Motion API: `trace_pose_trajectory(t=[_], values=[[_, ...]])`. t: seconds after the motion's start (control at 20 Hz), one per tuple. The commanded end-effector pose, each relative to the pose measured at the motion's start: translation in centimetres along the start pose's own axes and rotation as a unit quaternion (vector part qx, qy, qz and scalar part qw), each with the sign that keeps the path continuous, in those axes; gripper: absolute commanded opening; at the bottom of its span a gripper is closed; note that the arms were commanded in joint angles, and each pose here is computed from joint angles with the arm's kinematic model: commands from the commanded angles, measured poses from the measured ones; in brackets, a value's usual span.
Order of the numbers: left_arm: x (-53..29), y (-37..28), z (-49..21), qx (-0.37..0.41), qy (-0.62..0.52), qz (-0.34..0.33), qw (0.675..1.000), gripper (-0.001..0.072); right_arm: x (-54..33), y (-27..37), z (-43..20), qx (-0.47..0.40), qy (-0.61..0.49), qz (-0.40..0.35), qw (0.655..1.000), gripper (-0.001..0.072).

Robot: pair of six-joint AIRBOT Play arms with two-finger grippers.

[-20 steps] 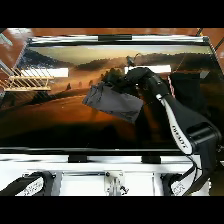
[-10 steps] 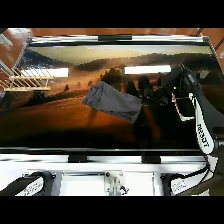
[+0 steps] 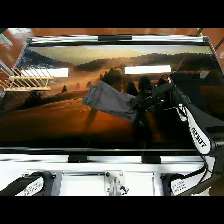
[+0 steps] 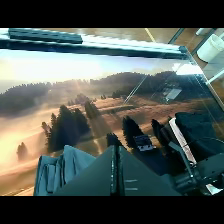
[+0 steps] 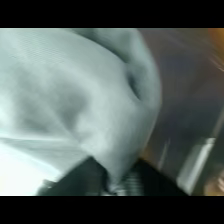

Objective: Fold the shirts.

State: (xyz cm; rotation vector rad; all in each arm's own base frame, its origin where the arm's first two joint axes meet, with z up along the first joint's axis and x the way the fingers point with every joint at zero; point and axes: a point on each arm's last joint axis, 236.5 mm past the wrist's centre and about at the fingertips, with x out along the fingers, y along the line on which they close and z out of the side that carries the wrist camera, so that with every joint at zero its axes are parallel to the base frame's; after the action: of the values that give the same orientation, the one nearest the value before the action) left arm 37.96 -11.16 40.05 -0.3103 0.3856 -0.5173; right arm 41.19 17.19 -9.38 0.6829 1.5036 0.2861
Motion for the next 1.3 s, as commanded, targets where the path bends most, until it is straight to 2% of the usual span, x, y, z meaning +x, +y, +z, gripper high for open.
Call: trace_pose_trajectory(t=[0.0, 0.2, 0.35, 0.55, 0.8, 1.0, 1.25], values=[[0.0, 0.1, 0.0, 0.000, 0.000, 0.001, 1.000, 0.0036, -0.3, 5.5, 2.0, -0.030, -0.045, 0.092, 0.994, 0.0075], [0.0, 0.1, 0.0, 0.000, 0.000, 0.001, 1.000, 0.0036, -10.3, 13.4, 5.6, -0.136, -0.118, 0.160, 0.971, 0.0073], [0.2, 0.2, 0.0, -0.001, 0.001, 0.001, 1.000, 0.0036, -21.0, 15.8, 8.9, -0.133, -0.199, 0.155, 0.959, 0.0073], [0.2, 0.2, -0.1, -0.001, 0.002, 0.001, 1.000, 0.0036, -33.0, 12.3, 12.4, -0.086, -0.306, 0.126, 0.940, 0.0072], [0.2, 0.2, -0.1, -0.001, 0.002, 0.001, 1.000, 0.0037, -40.4, 4.3, 15.3, -0.022, -0.393, 0.105, 0.913, 0.0072], [0.2, 0.2, -0.1, -0.001, 0.002, 0.001, 1.000, 0.0037, -45.5, 1.7, 17.9, -0.016, -0.486, 0.096, 0.868, 0.0072], [0.2, 0.2, -0.1, -0.002, 0.002, 0.001, 1.000, 0.0037, -50.3, 1.4, 20.4, -0.025, -0.585, 0.094, 0.805, 0.0072]])
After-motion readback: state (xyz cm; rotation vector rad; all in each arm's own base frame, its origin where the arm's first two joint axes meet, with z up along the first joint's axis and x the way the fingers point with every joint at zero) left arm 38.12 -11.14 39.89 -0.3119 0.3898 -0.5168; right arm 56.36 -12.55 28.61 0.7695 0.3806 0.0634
